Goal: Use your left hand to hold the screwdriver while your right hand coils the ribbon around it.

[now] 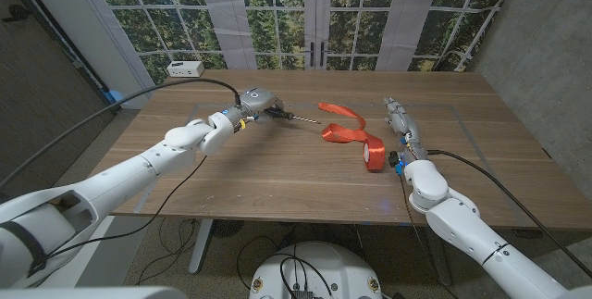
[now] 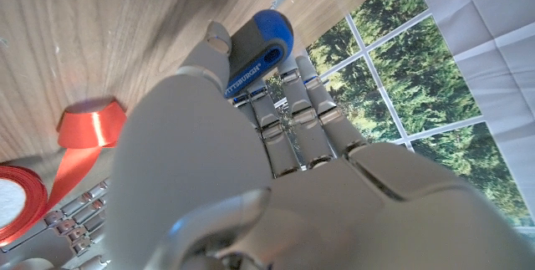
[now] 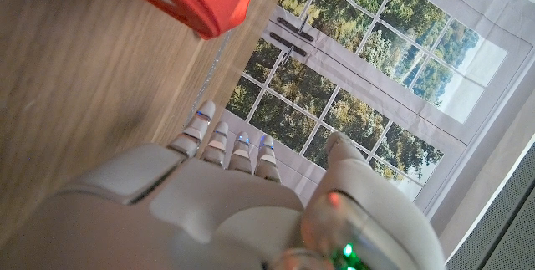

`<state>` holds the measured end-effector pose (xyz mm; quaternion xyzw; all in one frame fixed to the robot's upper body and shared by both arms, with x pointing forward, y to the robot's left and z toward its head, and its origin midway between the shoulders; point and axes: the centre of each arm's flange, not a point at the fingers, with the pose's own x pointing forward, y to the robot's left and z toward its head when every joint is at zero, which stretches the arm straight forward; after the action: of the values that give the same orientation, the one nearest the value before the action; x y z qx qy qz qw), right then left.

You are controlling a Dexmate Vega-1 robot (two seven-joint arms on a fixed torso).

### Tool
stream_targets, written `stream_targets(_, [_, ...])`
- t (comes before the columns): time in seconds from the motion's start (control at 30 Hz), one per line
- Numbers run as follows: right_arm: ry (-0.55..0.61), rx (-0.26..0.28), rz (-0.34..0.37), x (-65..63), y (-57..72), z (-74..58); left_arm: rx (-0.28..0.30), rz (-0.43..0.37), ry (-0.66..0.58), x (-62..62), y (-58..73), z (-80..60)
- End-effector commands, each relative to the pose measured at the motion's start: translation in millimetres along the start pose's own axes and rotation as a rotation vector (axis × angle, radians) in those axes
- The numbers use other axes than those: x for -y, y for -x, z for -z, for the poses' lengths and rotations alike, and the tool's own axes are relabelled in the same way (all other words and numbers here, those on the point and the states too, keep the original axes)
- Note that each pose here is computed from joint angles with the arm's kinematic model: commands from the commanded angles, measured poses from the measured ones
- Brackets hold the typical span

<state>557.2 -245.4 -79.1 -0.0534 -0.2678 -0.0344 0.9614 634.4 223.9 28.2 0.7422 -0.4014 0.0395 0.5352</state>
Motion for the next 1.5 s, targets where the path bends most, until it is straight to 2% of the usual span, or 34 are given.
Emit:
stream_targets(0.03, [0.101, -0.009, 0.027, 1.3, 10.4, -10.4, -0.036, -0.054, 0.016, -6.8, 9.3, 5.0])
stream_targets(0.1, [0.142, -0.015, 0.037, 0.6, 12.4, -13.3, -0.037, -0.036, 0.018, -8.1, 9.2, 5.8])
stream_targets(0.3, [0.190, -0.019, 0.045, -2.3, 17.6, -18.1, -0.053, -0.054, 0.020, -9.8, 13.9, 9.4])
stream_targets(0.47, [0.293, -0.045, 0.068, -7.2, 24.2, -24.8, -0.060, -0.053, 0.018, -9.8, 17.6, 12.7])
stream_targets(0.63, [0.345, -0.059, 0.084, -10.2, 30.5, -28.8, -0.069, -0.061, 0.019, -10.9, 20.1, 16.0])
stream_targets(1.03, [0.519, -0.093, 0.188, -23.0, 48.9, -40.5, -0.080, -0.085, 0.023, -14.7, 25.9, 25.1])
stream_targets(1.07, [0.548, -0.104, 0.214, -24.9, 52.6, -42.8, -0.082, -0.090, 0.025, -14.4, 27.0, 26.5])
stream_targets(1.17, [0.580, -0.118, 0.222, -26.6, 56.6, -44.0, -0.082, -0.089, 0.023, -14.9, 28.3, 28.0])
stream_targets(1.23, [0.599, -0.137, 0.252, -29.5, 59.6, -44.5, -0.082, -0.085, 0.022, -15.8, 28.7, 29.2])
stream_targets(1.33, [0.635, -0.151, 0.239, -31.9, 62.0, -44.5, -0.083, -0.089, 0.022, -16.3, 29.2, 29.9])
stream_targets(1.37, [0.673, -0.159, 0.268, -34.8, 66.3, -45.4, -0.082, -0.096, 0.021, -16.7, 30.0, 30.3])
stream_targets(1.5, [0.708, -0.183, 0.288, -37.1, 72.5, -46.6, -0.081, -0.094, 0.028, -17.2, 30.7, 31.8])
